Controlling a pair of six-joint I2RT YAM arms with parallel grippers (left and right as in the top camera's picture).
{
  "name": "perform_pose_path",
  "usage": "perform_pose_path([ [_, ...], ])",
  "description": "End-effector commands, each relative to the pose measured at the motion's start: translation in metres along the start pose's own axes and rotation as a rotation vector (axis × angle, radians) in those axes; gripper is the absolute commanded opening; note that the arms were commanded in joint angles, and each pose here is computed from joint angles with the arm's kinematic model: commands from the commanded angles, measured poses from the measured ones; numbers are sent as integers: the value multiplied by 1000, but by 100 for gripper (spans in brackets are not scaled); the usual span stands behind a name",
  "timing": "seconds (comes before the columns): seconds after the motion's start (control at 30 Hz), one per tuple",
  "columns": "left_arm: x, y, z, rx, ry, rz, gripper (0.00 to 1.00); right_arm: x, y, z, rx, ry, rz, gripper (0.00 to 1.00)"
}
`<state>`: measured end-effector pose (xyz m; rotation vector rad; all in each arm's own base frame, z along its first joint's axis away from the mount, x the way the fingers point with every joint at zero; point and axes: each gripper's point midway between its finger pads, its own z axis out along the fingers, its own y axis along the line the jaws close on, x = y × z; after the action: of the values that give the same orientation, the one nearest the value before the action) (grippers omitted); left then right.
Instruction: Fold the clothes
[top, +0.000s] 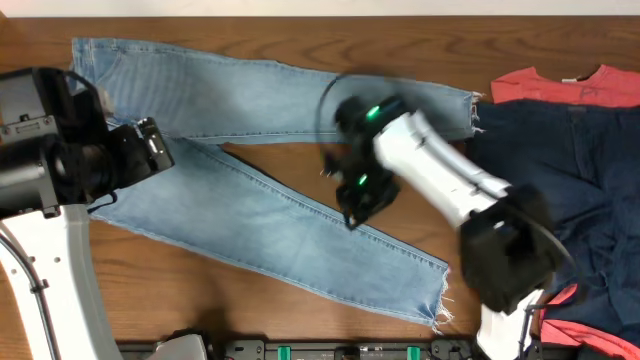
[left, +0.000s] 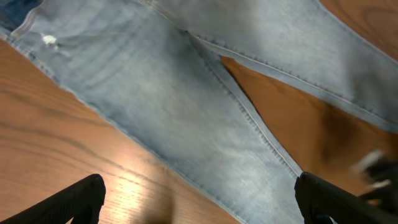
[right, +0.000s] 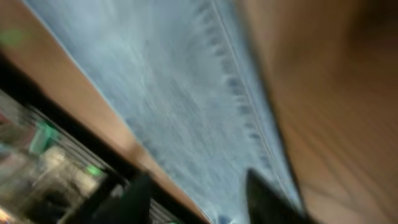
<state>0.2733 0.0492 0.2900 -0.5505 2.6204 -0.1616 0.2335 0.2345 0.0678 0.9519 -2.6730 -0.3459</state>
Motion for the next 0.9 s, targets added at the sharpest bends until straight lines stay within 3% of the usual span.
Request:
perform_pose_path([
  [0.0,-4,5,-4,-17,-14,-7,98,14,-5,28,136,45,67,17],
  [0.07,-4,5,-4,-17,-15,-7,98,17,-4,46,144,43,124,8],
  [0.17,-4,5,-4,-17,-14,-7,98,24,-13,65,145,43,227,2],
  [0.37,-5,5,-4,-16,-18,-6,98,43,-61,98,133,20,447,5],
  [0.47,-5,5,-4,-16,-21,-6,98,59,-108,101,181,-9,639,3],
  [0.63,-8,5,-4,-14,-33,-5,98,50,-182,71,169,-162,859,1],
  [0.77,-12,4,-3,-12,-45,-3,99,16,-232,26,170,-370,885,1],
  [0.87,-12,12,0,-57,-35,-22,99,8,-247,-3,172,-423,893,2],
])
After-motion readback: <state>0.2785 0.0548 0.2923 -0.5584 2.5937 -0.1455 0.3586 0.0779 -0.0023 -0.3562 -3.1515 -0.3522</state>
